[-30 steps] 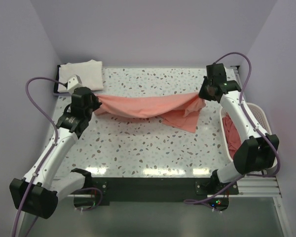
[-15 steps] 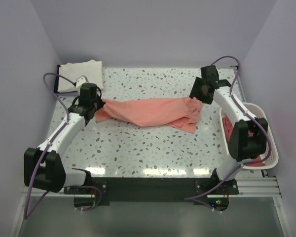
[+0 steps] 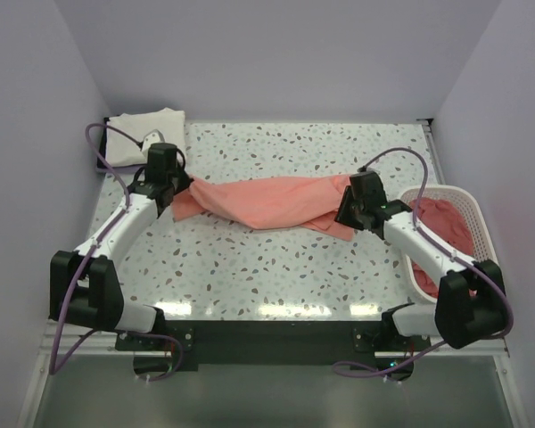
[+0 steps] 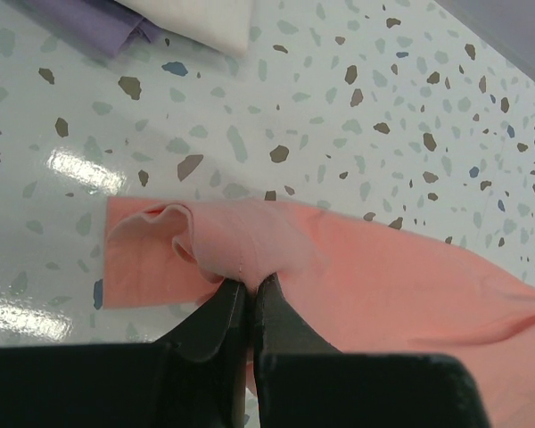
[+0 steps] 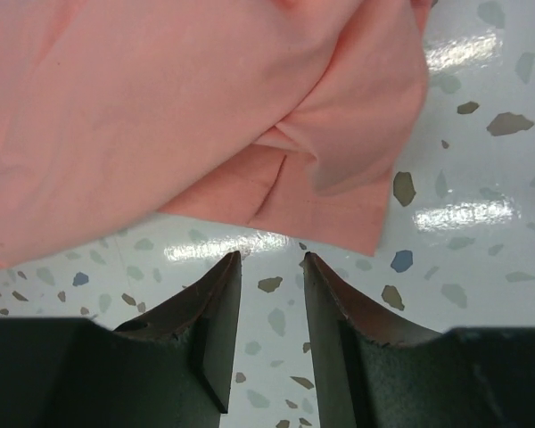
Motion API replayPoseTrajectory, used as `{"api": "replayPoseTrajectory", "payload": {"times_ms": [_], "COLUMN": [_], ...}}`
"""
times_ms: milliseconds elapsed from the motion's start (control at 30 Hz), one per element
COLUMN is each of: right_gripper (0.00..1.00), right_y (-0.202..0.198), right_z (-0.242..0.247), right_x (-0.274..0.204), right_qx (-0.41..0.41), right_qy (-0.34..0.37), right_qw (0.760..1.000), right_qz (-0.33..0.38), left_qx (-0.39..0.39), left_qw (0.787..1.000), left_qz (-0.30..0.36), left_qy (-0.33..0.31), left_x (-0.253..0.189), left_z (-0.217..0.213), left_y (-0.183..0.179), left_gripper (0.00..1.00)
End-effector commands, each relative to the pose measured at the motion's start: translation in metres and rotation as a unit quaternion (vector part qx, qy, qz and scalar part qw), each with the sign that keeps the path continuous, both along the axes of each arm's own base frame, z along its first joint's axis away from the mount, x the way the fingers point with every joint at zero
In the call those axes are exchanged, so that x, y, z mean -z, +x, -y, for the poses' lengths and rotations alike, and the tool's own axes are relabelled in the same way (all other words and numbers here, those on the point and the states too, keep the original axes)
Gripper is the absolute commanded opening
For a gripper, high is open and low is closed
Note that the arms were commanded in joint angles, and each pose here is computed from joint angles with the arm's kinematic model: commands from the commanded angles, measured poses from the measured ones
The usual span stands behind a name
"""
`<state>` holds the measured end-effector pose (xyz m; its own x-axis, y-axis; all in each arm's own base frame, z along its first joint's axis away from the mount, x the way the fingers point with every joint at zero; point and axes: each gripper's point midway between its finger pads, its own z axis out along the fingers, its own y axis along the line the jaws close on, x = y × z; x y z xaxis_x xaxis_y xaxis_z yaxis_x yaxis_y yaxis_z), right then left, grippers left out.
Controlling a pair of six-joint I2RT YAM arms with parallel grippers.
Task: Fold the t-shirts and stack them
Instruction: Flatten the tshirt out
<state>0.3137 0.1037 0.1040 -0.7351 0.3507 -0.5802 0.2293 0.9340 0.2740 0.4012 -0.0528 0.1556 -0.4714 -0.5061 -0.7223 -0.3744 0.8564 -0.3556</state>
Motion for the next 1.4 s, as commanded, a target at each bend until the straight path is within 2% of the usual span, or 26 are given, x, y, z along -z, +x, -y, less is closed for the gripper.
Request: {"api": "replayPoseTrajectory", "payload": {"times_ms": [0, 367, 867, 1100, 1367], "right_gripper": [0.38, 0.38, 0.38, 0.29, 0.09], "right_y": [0.014, 0.023, 0.022, 0.021, 0.023], "right_z": [-0.014, -0.033, -0.043, -0.045, -0.048], "right_x": [0.007, 0.058, 0.077, 0.074, 0.068], "right_qx": [0.014, 0.028, 0.055, 0.064, 0.062], "right_qy": [0.019, 0.049, 0.095, 0.105, 0.109], "right_qw": [0.999, 0.998, 0.994, 0.992, 0.992], "right_qz": [0.022, -0.021, -0.012, -0.01, -0.007], "left_qx": [0.006, 0.018, 0.024, 0.023, 0.023], "left_qw": [0.999, 0.998, 0.998, 0.998, 0.998], "left_qz": [0.045, 0.052, 0.063, 0.055, 0.053], "left_qy": [0.002, -0.002, -0.012, -0.014, -0.014], "left_x": [-0.026, -0.025, -0.027, -0.02, -0.018], "left_z": [-0.002, 0.0, -0.001, -0.001, -0.001], "left_y": [0.017, 0.013, 0.013, 0.01, 0.009], "left_gripper": [0.0, 0.0, 0.0, 0.0, 0.0]}}
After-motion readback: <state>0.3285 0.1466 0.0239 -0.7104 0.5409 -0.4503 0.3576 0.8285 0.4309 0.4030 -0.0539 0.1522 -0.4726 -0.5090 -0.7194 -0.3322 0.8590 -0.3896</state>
